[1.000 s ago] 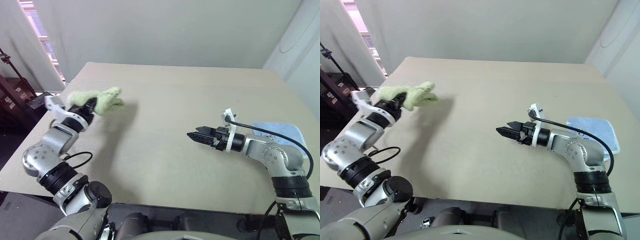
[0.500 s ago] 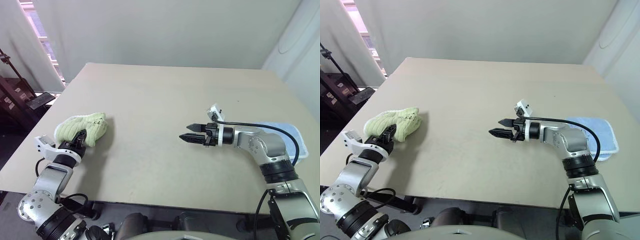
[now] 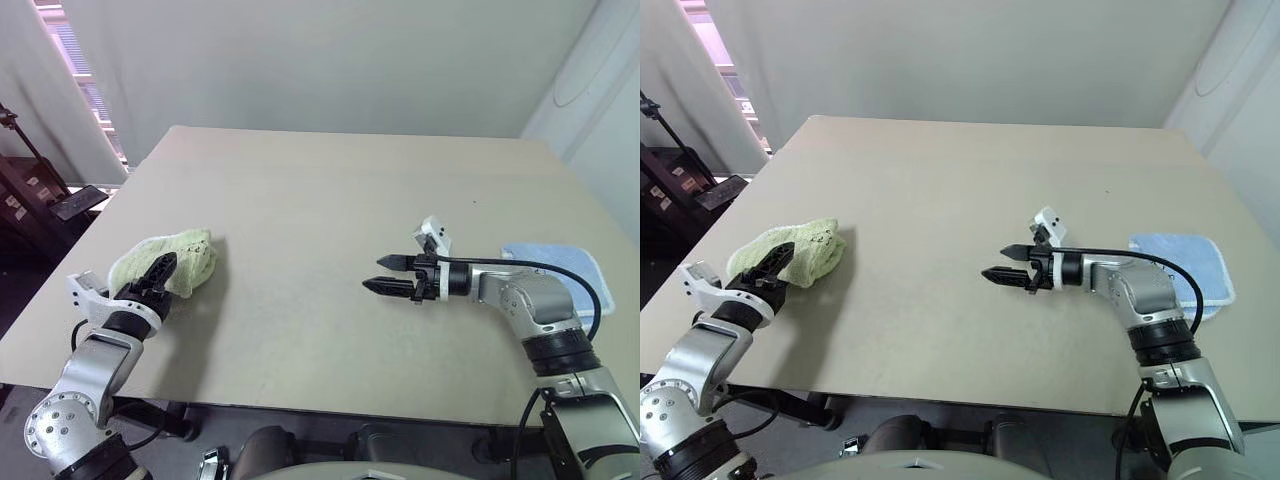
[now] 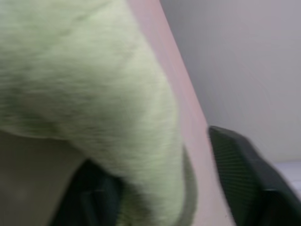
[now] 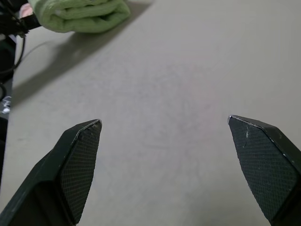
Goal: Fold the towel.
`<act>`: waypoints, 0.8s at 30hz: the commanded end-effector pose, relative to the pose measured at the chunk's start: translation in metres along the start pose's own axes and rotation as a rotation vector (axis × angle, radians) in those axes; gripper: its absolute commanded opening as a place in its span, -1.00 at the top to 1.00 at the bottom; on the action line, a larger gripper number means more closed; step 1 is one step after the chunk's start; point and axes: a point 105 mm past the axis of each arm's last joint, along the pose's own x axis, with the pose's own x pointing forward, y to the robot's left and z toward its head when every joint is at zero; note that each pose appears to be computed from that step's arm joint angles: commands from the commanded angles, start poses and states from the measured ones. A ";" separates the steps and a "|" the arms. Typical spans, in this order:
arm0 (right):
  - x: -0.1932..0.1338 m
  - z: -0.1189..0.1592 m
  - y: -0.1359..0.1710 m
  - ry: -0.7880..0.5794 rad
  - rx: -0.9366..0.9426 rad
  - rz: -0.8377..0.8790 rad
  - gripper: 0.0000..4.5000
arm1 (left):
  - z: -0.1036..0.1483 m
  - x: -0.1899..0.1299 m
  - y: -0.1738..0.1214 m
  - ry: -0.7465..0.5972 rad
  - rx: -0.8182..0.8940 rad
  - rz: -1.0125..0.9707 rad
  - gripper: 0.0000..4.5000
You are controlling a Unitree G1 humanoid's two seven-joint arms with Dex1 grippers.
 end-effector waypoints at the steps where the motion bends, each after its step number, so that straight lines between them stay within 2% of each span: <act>1: -0.008 0.012 0.002 -0.029 -0.058 -0.008 -1.00 | 0.003 -0.005 -0.019 -0.010 0.013 -0.068 -0.83; 2: -0.009 0.012 0.002 -0.031 -0.058 -0.006 -1.00 | 0.002 -0.007 -0.020 -0.001 0.008 -0.072 -0.98; 5: -0.011 0.011 0.006 -0.034 -0.063 0.020 -1.00 | -0.007 -0.014 -0.027 0.049 -0.024 -0.099 -0.98; 10: -0.015 0.011 0.006 -0.019 -0.089 0.033 -1.00 | -0.035 -0.034 -0.032 0.214 -0.082 -0.100 -0.98; 13: -0.017 0.012 0.006 -0.011 -0.101 0.046 -1.00 | -0.057 -0.049 -0.041 0.326 -0.029 -0.153 -0.98; 15: -0.018 0.012 0.006 -0.006 -0.107 0.047 -1.00 | -0.062 -0.055 -0.039 0.362 -0.012 -0.165 -0.98; 19: -0.020 0.011 0.006 0.006 -0.123 0.050 -1.00 | -0.071 -0.069 -0.035 0.487 0.077 -0.190 -0.98; 21: -0.024 0.013 0.007 -0.006 -0.130 0.045 -1.00 | -0.063 -0.066 -0.048 0.518 0.227 -0.235 -0.98; 24: -0.031 0.019 0.007 -0.045 -0.133 0.017 -1.00 | -0.040 -0.043 -0.078 0.424 0.435 -0.357 -0.98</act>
